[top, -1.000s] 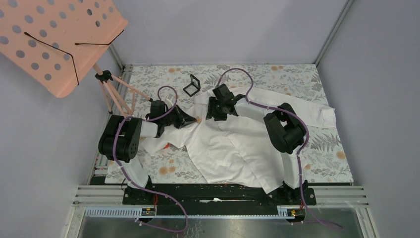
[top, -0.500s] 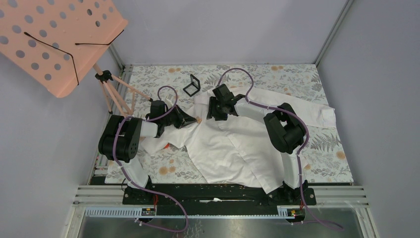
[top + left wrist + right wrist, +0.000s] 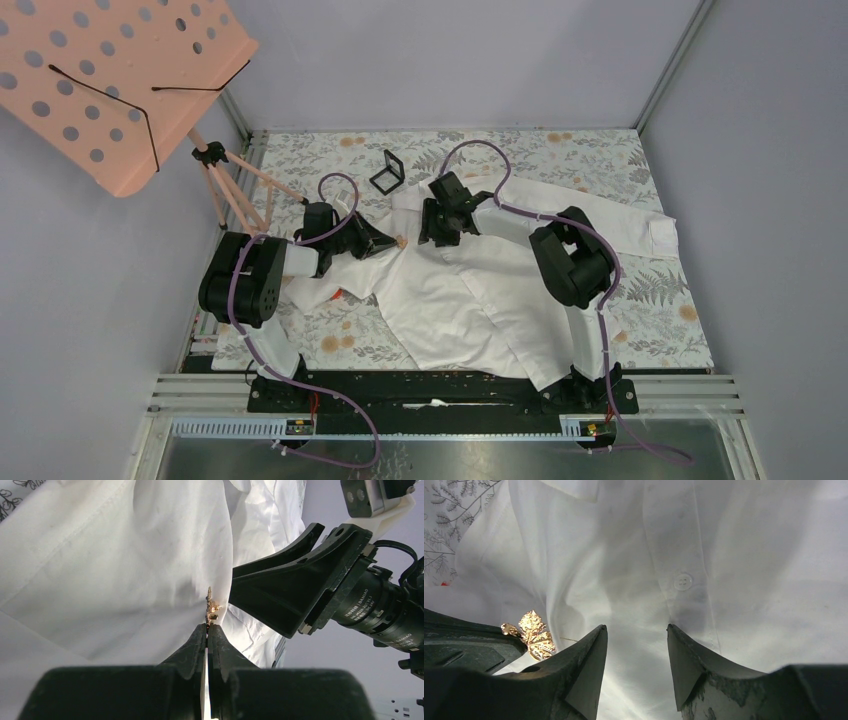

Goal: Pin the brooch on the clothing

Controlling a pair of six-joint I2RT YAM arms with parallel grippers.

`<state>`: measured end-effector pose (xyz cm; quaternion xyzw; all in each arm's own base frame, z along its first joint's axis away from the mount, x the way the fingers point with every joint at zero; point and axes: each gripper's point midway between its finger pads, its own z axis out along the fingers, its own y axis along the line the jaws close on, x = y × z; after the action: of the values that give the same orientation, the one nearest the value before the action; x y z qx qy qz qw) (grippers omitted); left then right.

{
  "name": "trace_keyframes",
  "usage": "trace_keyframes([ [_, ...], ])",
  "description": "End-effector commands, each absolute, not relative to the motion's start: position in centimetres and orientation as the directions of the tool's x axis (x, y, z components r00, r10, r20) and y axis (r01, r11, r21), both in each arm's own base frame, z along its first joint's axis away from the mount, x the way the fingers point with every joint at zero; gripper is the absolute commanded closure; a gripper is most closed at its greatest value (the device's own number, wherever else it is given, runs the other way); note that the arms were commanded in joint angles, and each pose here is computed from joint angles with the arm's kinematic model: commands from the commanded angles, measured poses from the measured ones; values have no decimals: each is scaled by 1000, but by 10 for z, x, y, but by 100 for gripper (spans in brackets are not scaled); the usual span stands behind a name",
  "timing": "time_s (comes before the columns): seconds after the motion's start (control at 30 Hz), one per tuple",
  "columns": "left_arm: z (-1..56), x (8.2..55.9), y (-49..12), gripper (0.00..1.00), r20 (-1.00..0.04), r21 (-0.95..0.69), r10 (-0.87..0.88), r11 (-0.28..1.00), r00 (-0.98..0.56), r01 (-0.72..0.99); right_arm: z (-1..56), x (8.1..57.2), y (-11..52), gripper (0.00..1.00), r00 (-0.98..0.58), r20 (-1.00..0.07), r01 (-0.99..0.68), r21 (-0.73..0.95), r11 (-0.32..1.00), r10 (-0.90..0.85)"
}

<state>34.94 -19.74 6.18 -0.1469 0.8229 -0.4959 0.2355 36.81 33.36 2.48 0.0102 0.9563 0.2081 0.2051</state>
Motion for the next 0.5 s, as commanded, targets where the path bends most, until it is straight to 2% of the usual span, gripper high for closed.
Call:
trace_keyframes([
  [0.0, 87, 359, -204, 100, -317, -892, -450, 440, -835, 101, 26, 372, 338, 46, -914, -395, -89, 416, 905, 91],
  [0.47, 85, 359, -204, 100, -313, -892, -450, 442, -837, 96, 53, 370, 353, 48, -904, -413, -128, 512, 850, 112],
])
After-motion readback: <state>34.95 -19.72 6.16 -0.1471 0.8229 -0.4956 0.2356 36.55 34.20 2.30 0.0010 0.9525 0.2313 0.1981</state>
